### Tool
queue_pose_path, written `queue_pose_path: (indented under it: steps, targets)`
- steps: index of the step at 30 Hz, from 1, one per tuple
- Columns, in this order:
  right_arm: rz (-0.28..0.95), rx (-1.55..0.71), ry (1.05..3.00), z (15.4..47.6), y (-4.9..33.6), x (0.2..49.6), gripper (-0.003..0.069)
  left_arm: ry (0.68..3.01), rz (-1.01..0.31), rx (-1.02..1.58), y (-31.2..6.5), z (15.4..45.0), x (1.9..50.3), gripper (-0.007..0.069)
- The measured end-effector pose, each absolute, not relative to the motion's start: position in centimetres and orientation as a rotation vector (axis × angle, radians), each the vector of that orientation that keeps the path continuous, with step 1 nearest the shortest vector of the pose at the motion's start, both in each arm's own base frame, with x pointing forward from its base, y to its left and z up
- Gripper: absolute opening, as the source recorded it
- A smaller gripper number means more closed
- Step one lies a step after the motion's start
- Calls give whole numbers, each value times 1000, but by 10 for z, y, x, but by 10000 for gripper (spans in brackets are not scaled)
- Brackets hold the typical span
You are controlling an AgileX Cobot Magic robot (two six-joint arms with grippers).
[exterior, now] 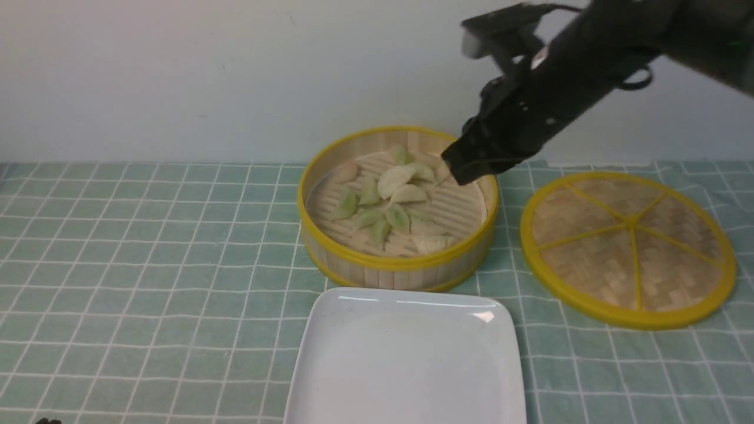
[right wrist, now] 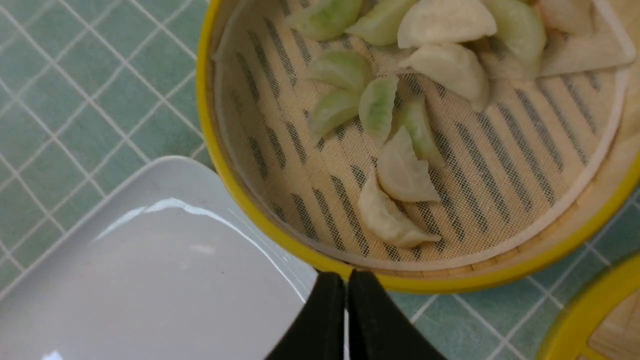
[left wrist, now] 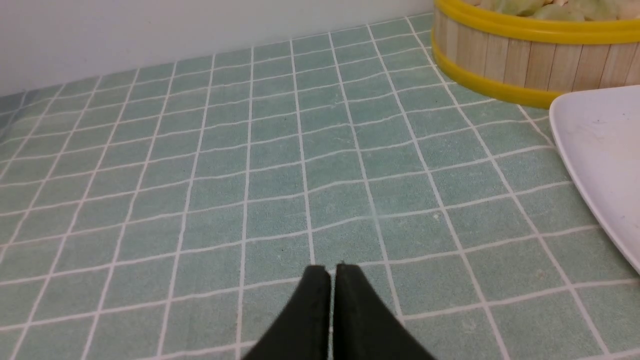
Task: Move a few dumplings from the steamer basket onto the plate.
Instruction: Use the right arm to grab a dumpling from inside the steamer
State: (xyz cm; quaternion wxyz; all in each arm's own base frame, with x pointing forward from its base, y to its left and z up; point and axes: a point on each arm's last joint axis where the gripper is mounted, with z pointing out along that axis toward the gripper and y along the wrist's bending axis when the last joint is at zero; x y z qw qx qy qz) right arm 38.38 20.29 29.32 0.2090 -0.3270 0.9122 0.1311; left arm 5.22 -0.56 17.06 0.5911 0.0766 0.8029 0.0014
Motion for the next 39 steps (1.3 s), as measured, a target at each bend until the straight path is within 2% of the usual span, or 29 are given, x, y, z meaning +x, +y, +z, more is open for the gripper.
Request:
queue_pose_path:
  steps: [4, 9, 10, 13, 20, 22, 24, 27, 33, 35, 39]
  targets:
    - [225, -936, 2644, 257, 225, 405, 43, 1868, 3, 178, -6, 171, 52, -6]
    - [58, -987, 2648, 219, 253, 422, 109, 1868, 3, 178, -6, 171, 52, -6]
    - [59, -985, 2645, 220, 253, 422, 113, 1868, 3, 178, -6, 171, 52, -6]
    - [11, -971, 2674, 201, 262, 425, 202, 1868, 3, 178, -6, 171, 52, -6]
    - [-21, -935, 2703, 191, 261, 428, 423, 1868, 3, 178, -6, 171, 52, -6]
    - [-22, -933, 2703, 191, 261, 428, 468, 1868, 3, 178, -6, 171, 52, -6]
    - [-26, -928, 2704, 191, 260, 429, 484, 1868, 3, 178, -6, 171, 52, -6]
    - [-32, -923, 2713, 187, 259, 430, 465, 1868, 3, 178, -6, 171, 52, -6]
    - [-16, -914, 2727, 183, 260, 430, 125, 1868, 3, 178, -6, 171, 52, -6]
    - [-17, -907, 2713, 190, 259, 429, 123, 1868, 3, 178, -6, 171, 52, -6]
    - [45, -853, 2660, 230, 257, 422, 125, 1868, 3, 178, -6, 171, 52, -6]
